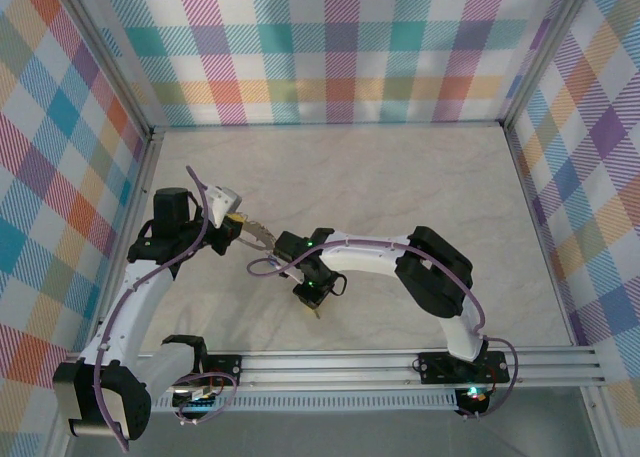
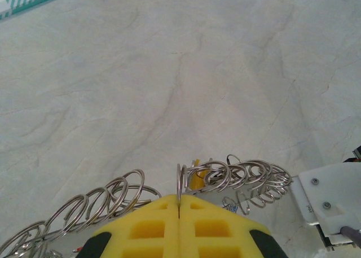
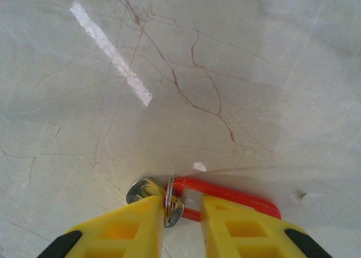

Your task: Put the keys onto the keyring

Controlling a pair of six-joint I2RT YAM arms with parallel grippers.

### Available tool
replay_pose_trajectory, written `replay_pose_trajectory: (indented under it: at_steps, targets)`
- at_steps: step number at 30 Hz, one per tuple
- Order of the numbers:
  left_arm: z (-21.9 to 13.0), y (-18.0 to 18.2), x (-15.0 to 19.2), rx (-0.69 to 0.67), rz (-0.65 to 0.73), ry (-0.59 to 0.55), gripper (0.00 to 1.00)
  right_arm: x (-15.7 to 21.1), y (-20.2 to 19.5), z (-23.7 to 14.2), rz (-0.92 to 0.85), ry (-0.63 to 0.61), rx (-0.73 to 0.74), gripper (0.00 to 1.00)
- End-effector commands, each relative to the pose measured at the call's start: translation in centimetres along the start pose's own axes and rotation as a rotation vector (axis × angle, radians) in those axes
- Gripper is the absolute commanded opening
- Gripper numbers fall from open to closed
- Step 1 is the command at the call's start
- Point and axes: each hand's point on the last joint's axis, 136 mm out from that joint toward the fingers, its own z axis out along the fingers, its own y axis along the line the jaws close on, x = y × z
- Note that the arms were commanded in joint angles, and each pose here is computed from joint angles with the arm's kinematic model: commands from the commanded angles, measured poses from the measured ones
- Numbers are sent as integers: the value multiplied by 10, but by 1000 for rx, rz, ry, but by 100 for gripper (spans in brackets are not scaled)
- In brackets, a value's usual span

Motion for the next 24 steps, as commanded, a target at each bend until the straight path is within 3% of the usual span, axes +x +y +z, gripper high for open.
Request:
replay_pose_trajectory:
  at_steps: [1,14,24]
  targets:
    - [-12,2,-20,-10,20,-64,0,1,3,-9,-1,-19,10,20]
    - [-13,-2,-21,8,31,-72,0,-6,3,-16,-34,-70,38,1]
    - [-19,-28,-28,138,117,-131,0,-17,6,-47,-119,-307,22,0]
